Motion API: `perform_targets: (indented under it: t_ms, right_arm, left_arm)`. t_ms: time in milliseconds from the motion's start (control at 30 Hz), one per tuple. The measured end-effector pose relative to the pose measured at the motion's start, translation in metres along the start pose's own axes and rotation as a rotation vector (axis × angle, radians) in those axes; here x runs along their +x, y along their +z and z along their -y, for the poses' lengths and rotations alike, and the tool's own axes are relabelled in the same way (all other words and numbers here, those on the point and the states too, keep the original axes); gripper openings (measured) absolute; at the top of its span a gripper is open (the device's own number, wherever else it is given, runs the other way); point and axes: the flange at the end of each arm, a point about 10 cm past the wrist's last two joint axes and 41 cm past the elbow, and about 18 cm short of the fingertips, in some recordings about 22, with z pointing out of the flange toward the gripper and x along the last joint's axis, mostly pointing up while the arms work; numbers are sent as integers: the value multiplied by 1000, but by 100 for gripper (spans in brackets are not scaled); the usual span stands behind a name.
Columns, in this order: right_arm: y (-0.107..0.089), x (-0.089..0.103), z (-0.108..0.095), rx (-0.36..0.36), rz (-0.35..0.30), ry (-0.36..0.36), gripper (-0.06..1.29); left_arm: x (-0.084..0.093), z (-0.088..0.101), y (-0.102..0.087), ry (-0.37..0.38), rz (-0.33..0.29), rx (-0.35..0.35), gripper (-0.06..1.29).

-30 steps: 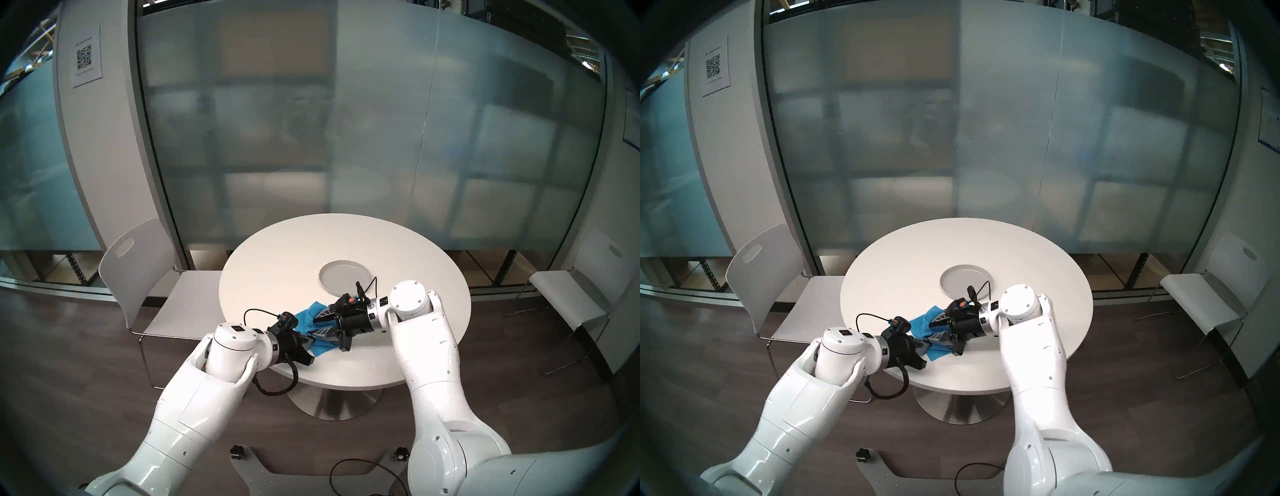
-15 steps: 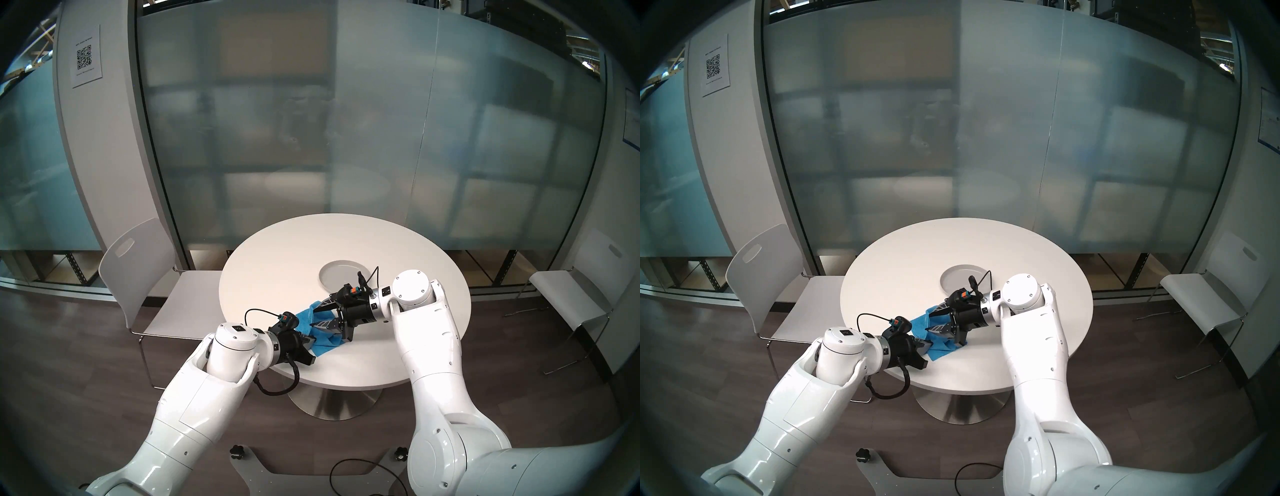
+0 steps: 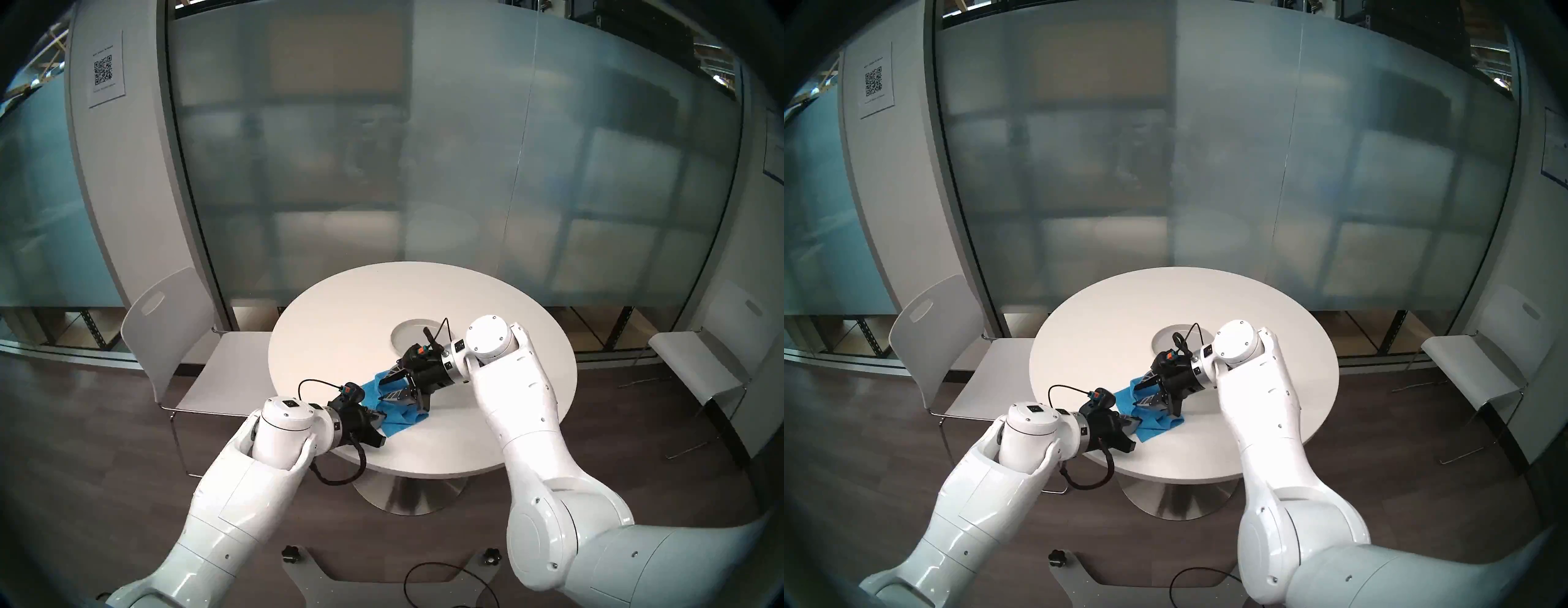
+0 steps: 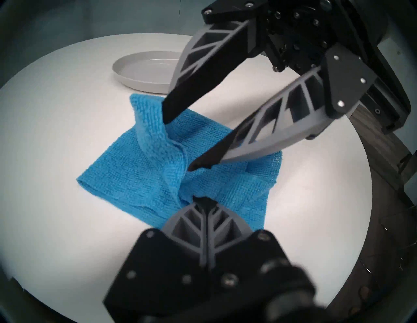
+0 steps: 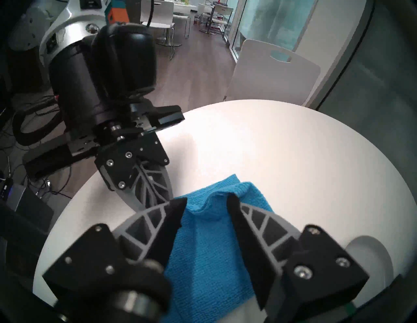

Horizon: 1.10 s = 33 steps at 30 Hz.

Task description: Fold the napkin in half twice and place it beside the plate

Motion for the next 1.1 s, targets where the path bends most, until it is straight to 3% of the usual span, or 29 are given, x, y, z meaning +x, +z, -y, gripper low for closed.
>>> perform_targets:
  t_ms: [333,567,933,1100]
  right_arm:
    - [-17,23,-20,-31,-60,5,63]
    - [-26,28,-25,-30,-89,19,63]
    - [-42,1,-19,-43,-66,63,64]
    - [-44,-15,-10,-51,-67,79,53]
  left_arm:
    - [-1,0,-1,-4,-4,0,-2]
    - [-2,0,-2,-3,-5,0,-2]
    - [-5,0,-7,-7,-5,6,-2]
    - [-3,0,-9,-5,-8,7,-2]
